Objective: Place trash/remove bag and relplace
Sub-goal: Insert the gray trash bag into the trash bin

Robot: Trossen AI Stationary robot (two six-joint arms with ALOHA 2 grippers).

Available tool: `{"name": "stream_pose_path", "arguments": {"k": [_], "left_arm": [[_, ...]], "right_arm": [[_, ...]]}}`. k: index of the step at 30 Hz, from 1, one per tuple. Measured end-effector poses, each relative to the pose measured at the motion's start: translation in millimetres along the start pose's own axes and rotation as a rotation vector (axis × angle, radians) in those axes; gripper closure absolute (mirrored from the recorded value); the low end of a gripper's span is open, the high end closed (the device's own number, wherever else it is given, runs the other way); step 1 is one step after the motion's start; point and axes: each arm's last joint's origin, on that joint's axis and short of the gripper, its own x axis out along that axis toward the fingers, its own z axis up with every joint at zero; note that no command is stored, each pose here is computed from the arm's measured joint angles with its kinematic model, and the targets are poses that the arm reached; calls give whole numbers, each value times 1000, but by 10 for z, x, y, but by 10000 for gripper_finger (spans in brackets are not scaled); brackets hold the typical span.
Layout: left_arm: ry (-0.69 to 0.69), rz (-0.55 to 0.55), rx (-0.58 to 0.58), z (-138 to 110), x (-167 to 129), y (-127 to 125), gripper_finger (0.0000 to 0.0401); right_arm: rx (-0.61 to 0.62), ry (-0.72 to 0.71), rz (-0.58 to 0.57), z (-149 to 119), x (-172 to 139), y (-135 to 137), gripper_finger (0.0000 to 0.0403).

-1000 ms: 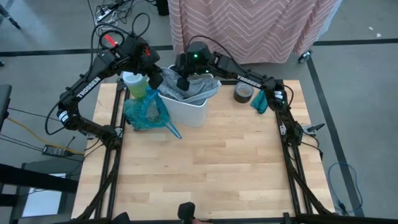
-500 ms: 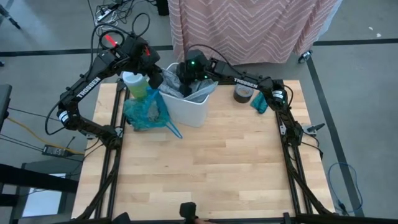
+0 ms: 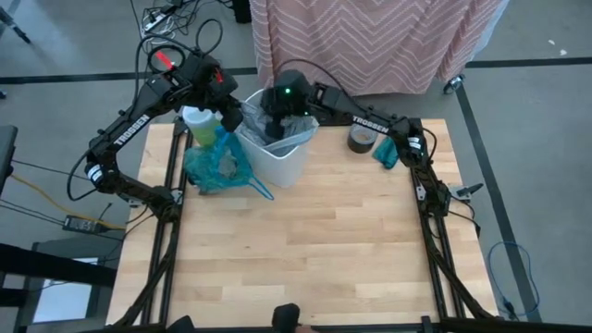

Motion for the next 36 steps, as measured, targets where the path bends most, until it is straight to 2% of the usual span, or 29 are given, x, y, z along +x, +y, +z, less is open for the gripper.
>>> {"name": "stream_pose_path", "arguments": {"k": [3,6,9,12,16,20,24,28,36], "left_arm": [[-1,0,-3,1,-1,0,393],[-1,0,-4,1,0,0,393],[-1,-1,-4,0,-1,0,393],[1,-4,-4,-1,0,-1,393],[-1,-4,-4,1,-1,-1,393],[-6,-34,-7,2,0,-10,393],[-8,-43,-28,5,1,-24,393],[-8,-47,-45,7,1,-30,393],[-22,-93,-93,20,0,-57,393]], "right_arm": [[10,-31,-74,105,-108,-106,395],[30,-47,-84,114,-195,-213,373],[96,-61,2,102,-285,-286,341],[172,-123,151,132,-424,-355,304],[205,-252,365,187,-541,-447,253],[208,-279,406,169,-488,-476,219],[208,-258,404,108,-384,-480,207],[200,-301,453,112,-347,-492,207],[201,-284,474,20,-219,-475,209]]}}
